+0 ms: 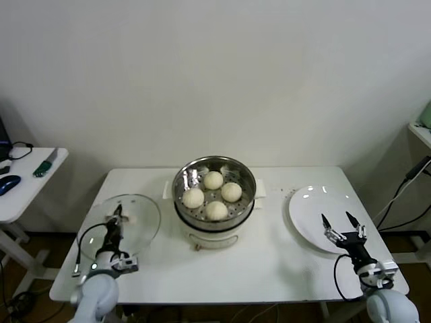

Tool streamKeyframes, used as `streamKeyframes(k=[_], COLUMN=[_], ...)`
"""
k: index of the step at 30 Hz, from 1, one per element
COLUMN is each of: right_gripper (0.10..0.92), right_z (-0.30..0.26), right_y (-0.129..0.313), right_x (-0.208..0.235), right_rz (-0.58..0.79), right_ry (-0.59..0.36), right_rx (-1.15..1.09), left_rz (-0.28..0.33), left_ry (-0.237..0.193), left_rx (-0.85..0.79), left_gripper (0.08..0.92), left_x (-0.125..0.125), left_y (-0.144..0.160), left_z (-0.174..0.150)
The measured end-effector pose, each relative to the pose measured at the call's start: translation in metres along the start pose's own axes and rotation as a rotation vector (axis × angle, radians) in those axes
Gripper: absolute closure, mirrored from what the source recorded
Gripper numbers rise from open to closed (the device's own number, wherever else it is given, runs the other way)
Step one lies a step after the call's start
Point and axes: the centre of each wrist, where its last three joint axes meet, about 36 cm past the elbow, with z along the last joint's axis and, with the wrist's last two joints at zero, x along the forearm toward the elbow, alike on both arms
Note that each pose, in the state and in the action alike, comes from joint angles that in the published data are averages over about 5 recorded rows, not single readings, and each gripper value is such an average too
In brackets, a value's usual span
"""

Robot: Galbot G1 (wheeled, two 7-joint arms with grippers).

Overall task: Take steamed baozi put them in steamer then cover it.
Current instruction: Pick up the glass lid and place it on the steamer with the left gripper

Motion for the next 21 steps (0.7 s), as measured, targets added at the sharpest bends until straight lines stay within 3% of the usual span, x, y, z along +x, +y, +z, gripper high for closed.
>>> streamKeyframes(k=[12, 17, 21], right_gripper=[0.200, 0.200, 0.200], right_z=[-0.008, -0.012, -0.015], right_y=[-0.005, -0.006, -0.007], right_x=[-0.016, -0.024, -0.033], right_rz=[-0.019, -0.031, -0.043], right_ry=[-0.004, -0.005, -0.002], right_rx=[0.041, 0.061, 0.078], left_rz=[-0.151, -0.201, -0.224], left_ry=[0.109, 0.120, 0.102], left_rx=[-0.016, 0.012, 0.040], left_gripper=[0.852, 0.852, 0.852], left_x=[0.031, 0.038, 0.042], left_y=[0.077, 0.108, 0.130], left_z=[-0.011, -0.021, -0.033])
